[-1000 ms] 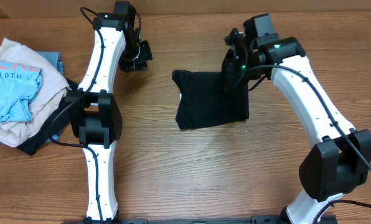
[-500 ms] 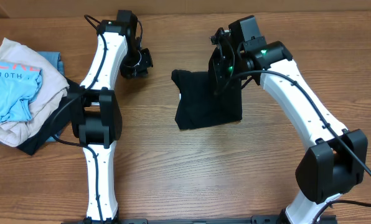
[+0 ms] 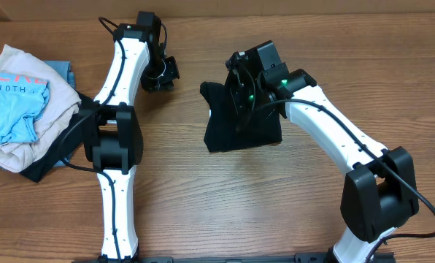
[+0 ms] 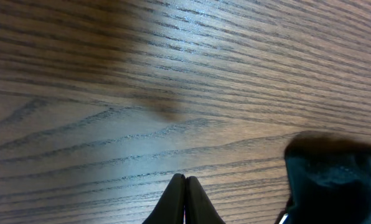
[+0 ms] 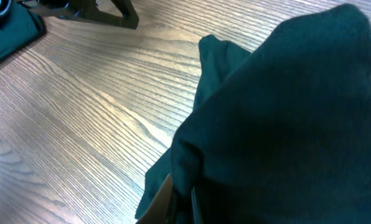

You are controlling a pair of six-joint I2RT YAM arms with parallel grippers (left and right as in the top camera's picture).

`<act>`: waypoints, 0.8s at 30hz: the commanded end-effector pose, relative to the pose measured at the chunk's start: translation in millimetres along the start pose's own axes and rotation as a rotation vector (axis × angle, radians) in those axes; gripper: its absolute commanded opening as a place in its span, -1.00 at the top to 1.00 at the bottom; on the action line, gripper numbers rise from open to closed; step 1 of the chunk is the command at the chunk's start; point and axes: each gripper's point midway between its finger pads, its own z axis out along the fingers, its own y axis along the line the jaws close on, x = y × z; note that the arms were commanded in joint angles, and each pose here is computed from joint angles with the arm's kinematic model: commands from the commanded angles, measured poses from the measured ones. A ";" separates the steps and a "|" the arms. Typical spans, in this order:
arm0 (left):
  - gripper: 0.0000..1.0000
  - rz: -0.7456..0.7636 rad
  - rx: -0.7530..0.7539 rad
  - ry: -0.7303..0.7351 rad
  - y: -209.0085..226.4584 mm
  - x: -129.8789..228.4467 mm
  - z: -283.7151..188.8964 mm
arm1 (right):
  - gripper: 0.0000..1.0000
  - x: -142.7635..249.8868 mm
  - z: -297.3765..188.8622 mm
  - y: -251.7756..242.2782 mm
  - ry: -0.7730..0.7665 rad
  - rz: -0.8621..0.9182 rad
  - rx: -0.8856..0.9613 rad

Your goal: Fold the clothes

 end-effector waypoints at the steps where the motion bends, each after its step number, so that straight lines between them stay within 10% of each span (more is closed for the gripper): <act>1: 0.92 0.016 -0.009 0.000 1.1 1.5 -2.1 | 0.87 -0.8 8.8 -1.1 -0.005 -0.003 -0.004; 17: 0.92 0.013 -0.014 0.013 2.1 4.6 -2.1 | 0.86 14.6 58.9 9.5 0.048 0.008 -0.036; 24: 0.92 0.013 -0.016 0.018 2.6 6.0 -2.2 | -0.35 5.8 55.1 38.0 0.033 0.097 -0.195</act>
